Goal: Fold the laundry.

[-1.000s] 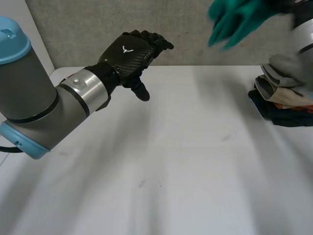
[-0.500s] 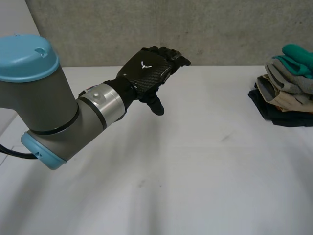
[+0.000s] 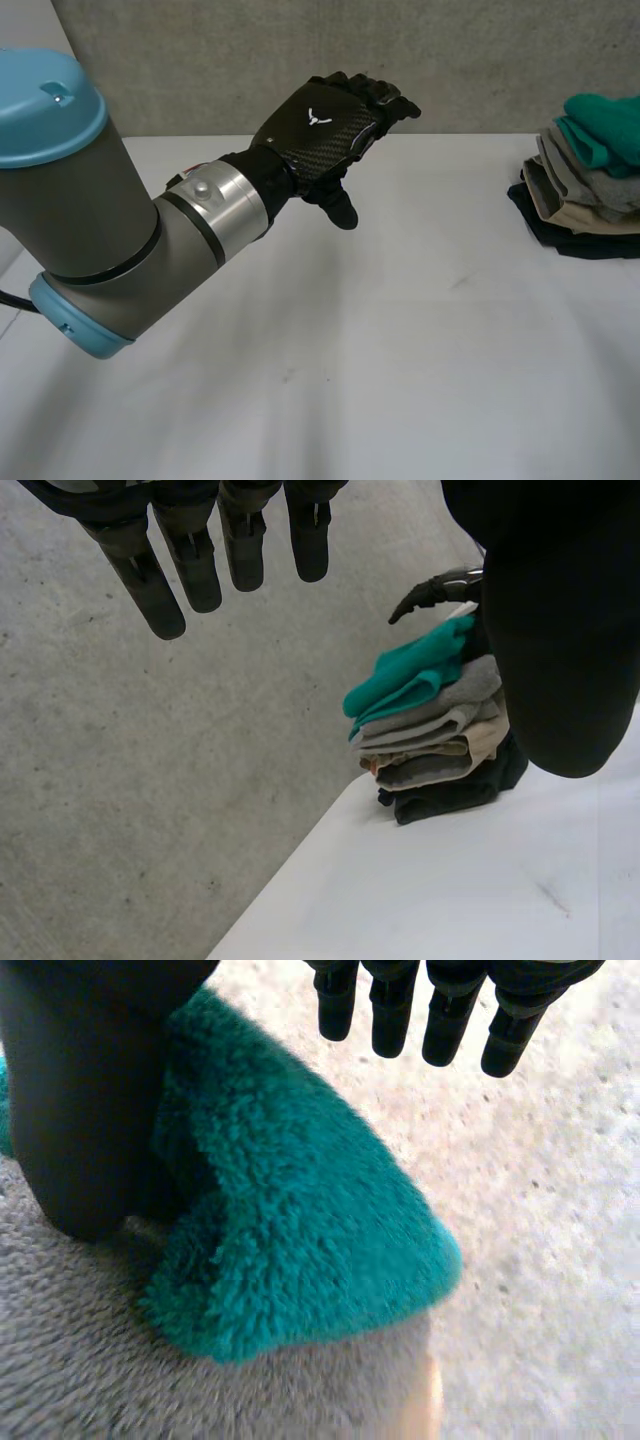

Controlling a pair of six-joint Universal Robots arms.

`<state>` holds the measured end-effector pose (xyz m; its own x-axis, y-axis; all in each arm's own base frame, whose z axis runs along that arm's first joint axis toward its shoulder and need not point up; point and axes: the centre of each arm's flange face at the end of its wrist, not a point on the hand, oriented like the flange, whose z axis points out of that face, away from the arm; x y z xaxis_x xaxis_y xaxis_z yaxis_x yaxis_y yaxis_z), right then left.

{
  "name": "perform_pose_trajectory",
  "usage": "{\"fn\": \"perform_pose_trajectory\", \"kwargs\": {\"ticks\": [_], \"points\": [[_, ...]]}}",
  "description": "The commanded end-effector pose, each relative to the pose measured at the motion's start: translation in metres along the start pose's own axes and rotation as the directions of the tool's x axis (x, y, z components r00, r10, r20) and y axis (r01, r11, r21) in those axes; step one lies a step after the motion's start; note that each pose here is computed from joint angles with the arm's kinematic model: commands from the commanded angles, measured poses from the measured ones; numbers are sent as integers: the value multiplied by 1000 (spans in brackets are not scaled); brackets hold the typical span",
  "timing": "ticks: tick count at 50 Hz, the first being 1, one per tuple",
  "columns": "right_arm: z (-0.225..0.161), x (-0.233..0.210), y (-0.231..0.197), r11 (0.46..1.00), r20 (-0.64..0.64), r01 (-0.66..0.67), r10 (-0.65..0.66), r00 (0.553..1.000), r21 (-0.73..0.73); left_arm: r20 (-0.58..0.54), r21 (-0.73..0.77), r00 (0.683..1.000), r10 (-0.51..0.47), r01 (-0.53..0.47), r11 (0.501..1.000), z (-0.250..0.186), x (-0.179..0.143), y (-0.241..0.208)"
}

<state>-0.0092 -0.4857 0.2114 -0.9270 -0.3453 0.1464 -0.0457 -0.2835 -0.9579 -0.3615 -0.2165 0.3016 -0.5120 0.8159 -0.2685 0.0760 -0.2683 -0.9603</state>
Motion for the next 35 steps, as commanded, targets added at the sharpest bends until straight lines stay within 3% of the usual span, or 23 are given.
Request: {"fn": "perform_pose_trajectory", "kwargs": {"ticks": [1, 4, 5, 9, 11, 15, 18, 19, 20, 23, 24, 29, 35], "points": [[-34, 25, -32, 968, -258, 119, -175, 950, -221, -5, 3, 1000, -3, 3, 1000, -1, 2, -3], [-45, 29, -49, 916, -335, 201, -321, 886, -346, 0, 11, 1000, 0, 0, 1000, -2, 1, -6], [-51, 31, -60, 866, -353, 265, -428, 832, -424, 5, 24, 1000, 5, -5, 1000, -4, 0, -12], [-47, 34, -96, 773, -406, 421, -617, 675, -474, 36, 52, 999, 19, -21, 998, -9, -5, -26], [-33, 14, -113, 786, -420, 466, -613, 669, -406, 58, 65, 998, 22, -26, 998, -11, -8, -32], [-7, -53, -156, 844, -416, 511, -528, 740, -163, 166, 90, 986, 14, -29, 995, -19, -24, -49], [-11, -91, -178, 889, -395, 456, -431, 811, -32, 306, 87, 952, -7, -21, 996, -28, -47, -55], [-13, -101, -179, 903, -380, 429, -401, 834, -13, 344, 79, 939, -8, -20, 997, -31, -54, -54], [-17, -124, -178, 933, -332, 358, -331, 883, 21, 414, 56, 910, -9, -15, 998, -36, -67, -49], [-25, -166, -171, 972, -217, 230, -214, 953, 51, 509, 1, 861, -2, 2, 1000, -46, -87, -34], [-32, -193, -163, 987, -136, 151, -144, 980, 47, 557, -38, 831, 2, 23, 999, -55, -97, -23], [-54, -249, -135, 999, 9, 32, -32, 999, -40, 590, -127, 808, 14, 76, 989, -75, -100, 6], [-64, -260, -119, 995, 11, 14, -13, 1000, -101, 589, -156, 808, 8, 104, 982, -83, -94, 19]]}}
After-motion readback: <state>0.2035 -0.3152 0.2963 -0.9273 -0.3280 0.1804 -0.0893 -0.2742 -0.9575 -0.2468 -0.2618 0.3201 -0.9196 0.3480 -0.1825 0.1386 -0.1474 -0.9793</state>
